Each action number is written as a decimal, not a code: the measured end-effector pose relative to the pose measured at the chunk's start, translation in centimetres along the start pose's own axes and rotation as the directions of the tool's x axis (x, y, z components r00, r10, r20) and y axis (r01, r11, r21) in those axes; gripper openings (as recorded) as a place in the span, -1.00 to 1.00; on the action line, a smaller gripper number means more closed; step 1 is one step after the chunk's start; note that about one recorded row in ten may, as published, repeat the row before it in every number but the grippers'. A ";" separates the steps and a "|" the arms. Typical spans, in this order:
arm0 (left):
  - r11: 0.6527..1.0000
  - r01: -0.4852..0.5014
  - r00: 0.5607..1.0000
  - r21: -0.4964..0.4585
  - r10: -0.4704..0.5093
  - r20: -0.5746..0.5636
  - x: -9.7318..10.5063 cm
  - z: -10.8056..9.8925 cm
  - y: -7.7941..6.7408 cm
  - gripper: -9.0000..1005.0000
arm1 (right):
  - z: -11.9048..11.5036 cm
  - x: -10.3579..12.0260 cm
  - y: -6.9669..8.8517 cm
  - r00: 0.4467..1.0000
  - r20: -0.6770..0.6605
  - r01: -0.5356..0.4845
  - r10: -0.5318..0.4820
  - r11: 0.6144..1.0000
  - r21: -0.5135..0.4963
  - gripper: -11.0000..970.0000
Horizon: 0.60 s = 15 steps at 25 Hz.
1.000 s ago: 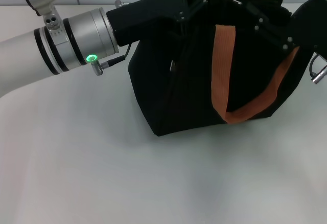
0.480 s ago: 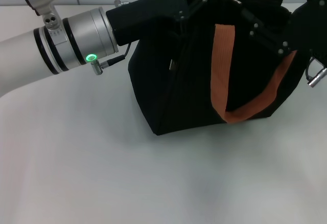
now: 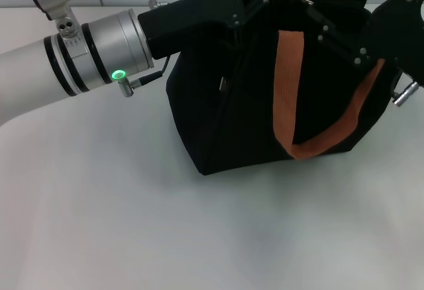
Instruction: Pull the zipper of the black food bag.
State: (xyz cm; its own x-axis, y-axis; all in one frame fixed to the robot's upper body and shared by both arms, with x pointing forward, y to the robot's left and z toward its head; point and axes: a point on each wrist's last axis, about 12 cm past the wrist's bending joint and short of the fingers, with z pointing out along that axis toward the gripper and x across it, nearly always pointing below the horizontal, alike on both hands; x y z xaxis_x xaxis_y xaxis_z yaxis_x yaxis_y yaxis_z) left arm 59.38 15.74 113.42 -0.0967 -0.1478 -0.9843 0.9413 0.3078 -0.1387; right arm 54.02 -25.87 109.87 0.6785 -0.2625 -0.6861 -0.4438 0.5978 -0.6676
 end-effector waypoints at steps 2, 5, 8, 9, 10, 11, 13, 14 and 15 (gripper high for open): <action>1.000 0.000 1.000 0.000 0.000 0.000 0.0 0.0 0.0 -0.88 | 0.2 0.0 0.0 1.000 0.004 0.001 -0.001 1.000 -0.004 0.50; 1.000 -0.001 1.000 -0.001 0.001 0.001 0.0 0.0 0.0 -0.88 | 0.4 -0.1 0.1 1.000 0.010 -0.001 0.001 1.000 -0.019 0.50; 1.000 -0.004 1.000 -0.002 0.004 0.001 0.0 0.0 0.0 -0.88 | 0.5 -0.1 0.2 1.000 0.012 -0.002 0.002 1.000 -0.025 0.50; 1.000 -0.007 1.000 -0.002 0.007 0.001 0.0 0.0 0.0 -0.88 | 0.5 -0.1 0.2 1.000 0.011 -0.002 0.002 1.000 -0.025 0.50; 1.000 -0.009 1.000 -0.002 0.009 0.001 0.0 0.0 0.0 -0.88 | 0.5 0.0 0.2 1.000 0.010 -0.002 0.002 1.000 -0.025 0.50; 1.000 -0.011 1.000 -0.002 0.011 0.002 0.0 0.0 0.0 -0.88 | 0.5 0.0 0.2 1.000 0.008 -0.001 0.001 1.000 -0.024 0.50; 1.000 -0.010 1.000 -0.002 0.010 0.005 0.0 0.0 0.0 -0.88 | 0.6 0.1 0.1 1.000 0.003 0.001 0.000 1.000 -0.022 0.50; 1.000 -0.010 1.000 -0.002 0.010 0.005 0.0 0.0 0.0 -0.88 | 0.6 0.1 0.1 1.000 0.000 0.002 -0.002 1.000 -0.020 0.50; 1.000 -0.010 1.000 -0.002 0.010 0.005 0.0 0.0 0.0 -0.88 | 0.6 0.1 0.0 1.000 -0.002 0.002 -0.002 1.000 -0.017 0.50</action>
State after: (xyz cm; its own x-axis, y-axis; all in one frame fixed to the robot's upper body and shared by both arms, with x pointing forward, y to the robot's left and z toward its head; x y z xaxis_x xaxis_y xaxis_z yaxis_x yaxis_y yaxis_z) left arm 59.41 15.72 113.47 -0.0857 -0.1498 -0.9850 0.9415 0.3114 -0.1293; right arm 54.42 -25.43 109.94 0.6784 -0.2652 -0.6852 -0.4524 0.5841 -0.6739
